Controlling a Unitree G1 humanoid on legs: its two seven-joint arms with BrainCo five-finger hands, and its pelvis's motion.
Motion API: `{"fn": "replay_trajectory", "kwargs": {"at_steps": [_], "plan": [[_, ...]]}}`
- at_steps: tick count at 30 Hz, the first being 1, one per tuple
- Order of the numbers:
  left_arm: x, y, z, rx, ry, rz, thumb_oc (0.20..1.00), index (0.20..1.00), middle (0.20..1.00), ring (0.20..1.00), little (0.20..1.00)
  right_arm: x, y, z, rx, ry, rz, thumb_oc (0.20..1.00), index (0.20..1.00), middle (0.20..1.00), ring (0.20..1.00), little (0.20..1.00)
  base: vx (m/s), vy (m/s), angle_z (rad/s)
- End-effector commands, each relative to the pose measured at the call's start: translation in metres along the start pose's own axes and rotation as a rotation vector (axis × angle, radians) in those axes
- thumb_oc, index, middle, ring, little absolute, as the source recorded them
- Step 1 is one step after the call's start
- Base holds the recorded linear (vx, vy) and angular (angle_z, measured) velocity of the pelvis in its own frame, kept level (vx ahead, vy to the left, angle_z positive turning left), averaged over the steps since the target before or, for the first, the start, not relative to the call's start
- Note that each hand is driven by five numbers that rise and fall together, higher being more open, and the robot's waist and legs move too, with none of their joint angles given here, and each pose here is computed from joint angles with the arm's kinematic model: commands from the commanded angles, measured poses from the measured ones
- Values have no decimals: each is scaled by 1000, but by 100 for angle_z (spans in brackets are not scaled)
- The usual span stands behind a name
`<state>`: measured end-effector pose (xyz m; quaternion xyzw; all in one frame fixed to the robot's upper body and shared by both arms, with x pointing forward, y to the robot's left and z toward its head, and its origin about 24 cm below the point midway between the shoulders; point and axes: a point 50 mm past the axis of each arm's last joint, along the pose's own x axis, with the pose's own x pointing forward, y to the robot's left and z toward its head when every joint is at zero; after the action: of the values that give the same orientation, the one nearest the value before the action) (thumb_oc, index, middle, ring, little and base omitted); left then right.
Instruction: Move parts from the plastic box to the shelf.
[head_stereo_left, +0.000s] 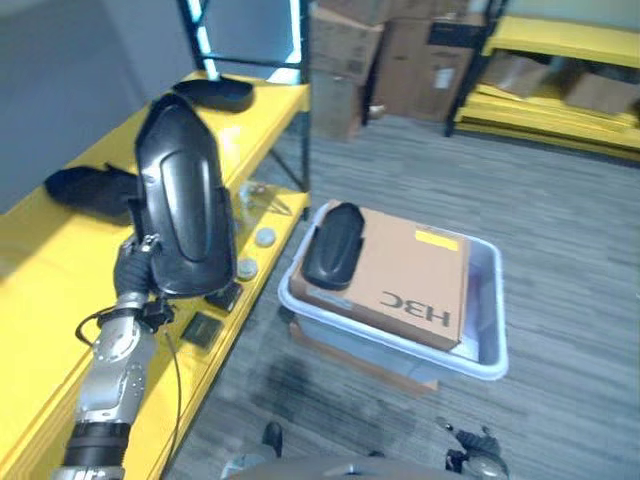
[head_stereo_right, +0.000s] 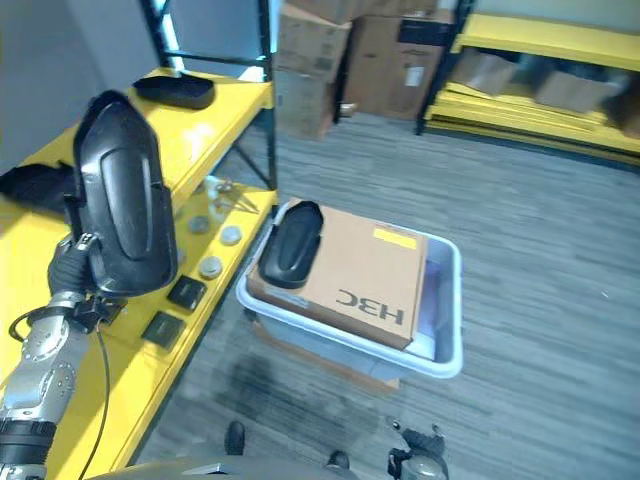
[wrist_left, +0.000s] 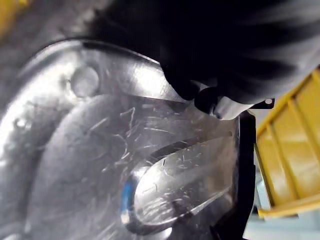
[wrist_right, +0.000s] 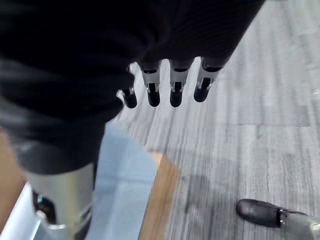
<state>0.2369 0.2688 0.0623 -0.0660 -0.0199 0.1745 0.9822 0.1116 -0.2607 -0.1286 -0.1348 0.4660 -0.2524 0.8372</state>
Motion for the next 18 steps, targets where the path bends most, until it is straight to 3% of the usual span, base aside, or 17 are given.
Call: {"fn": "replay_trajectory", "kwargs": {"at_steps": [1, 7, 11, 18], "plan": [[1, 19, 50, 14, -282, 85, 200, 200, 200, 200, 200, 1, -4, -2, -136, -6, 30, 1000, 1000, 1000, 1000, 1000, -84, 26, 70], [-1, 32, 47, -3, -289, 94, 200, 200, 200, 200, 200, -20, -11, -93, -277, 380, 93, 1000, 1000, 1000, 1000, 1000, -42, 77, 160], [1, 34, 50, 13, -300, 101, 200, 200, 200, 200, 200, -28, -11, -115, -388, 459, 157, 1000, 1000, 1000, 1000, 1000, 93, 106, 168], [-5, 45, 54, 41, -301, 132, 200, 200, 200, 200, 200, -29, -6, -118, -432, 510, 213, 1000, 1000, 1000, 1000, 1000, 265, 142, 31]]}}
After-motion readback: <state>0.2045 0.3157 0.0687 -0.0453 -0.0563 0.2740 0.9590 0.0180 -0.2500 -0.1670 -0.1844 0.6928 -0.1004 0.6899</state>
